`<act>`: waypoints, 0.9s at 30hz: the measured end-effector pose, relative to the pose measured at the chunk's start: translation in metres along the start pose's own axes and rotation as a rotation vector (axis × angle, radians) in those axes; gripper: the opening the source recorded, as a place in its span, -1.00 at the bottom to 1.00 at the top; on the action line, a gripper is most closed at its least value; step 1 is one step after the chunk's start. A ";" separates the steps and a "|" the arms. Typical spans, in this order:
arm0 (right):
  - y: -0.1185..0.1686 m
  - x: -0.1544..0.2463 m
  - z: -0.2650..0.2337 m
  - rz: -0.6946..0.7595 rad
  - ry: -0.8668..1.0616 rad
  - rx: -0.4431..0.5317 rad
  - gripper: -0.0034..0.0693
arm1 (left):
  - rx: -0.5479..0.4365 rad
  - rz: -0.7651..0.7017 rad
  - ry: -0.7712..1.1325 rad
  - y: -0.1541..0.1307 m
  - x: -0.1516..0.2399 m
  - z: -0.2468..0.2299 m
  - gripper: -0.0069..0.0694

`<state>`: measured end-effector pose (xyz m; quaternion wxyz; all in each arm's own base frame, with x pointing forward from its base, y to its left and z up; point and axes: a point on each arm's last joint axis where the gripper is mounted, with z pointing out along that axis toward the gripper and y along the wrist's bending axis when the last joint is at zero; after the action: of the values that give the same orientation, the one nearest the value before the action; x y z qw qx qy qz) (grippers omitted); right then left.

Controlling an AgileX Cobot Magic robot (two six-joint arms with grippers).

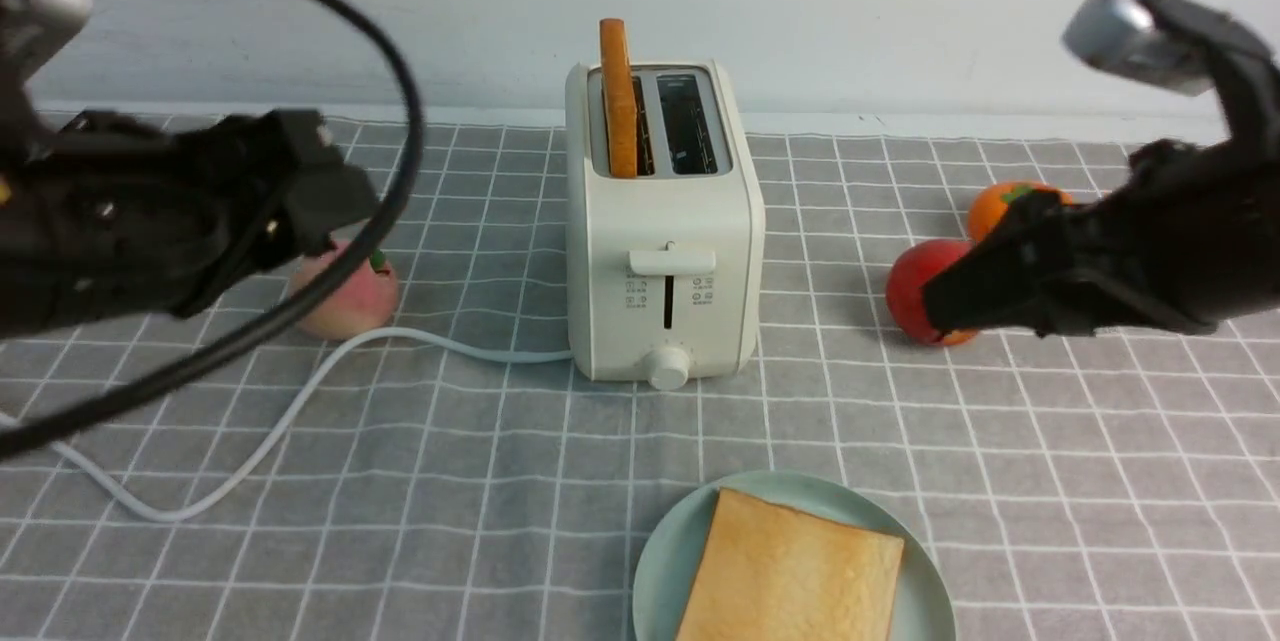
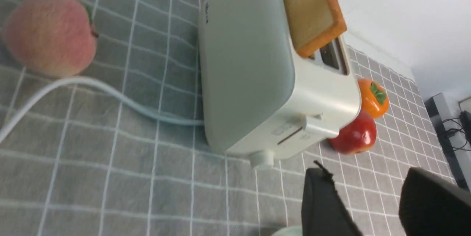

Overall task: Take toasted bread from bread machine on grey coffee table place on plate.
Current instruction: 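Reach for a toast slice standing in the toaster with the left gripper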

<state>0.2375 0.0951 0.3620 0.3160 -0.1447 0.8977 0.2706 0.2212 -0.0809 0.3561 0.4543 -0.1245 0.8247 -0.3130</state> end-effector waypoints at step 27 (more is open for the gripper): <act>0.032 0.032 -0.072 -0.048 -0.016 0.017 0.46 | -0.282 0.363 0.261 -0.073 -0.026 0.266 0.45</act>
<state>0.1639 0.0770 0.4010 0.3310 -0.1611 0.8937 0.2565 0.4498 -0.2320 0.3156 0.3711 0.0047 0.9206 -0.1218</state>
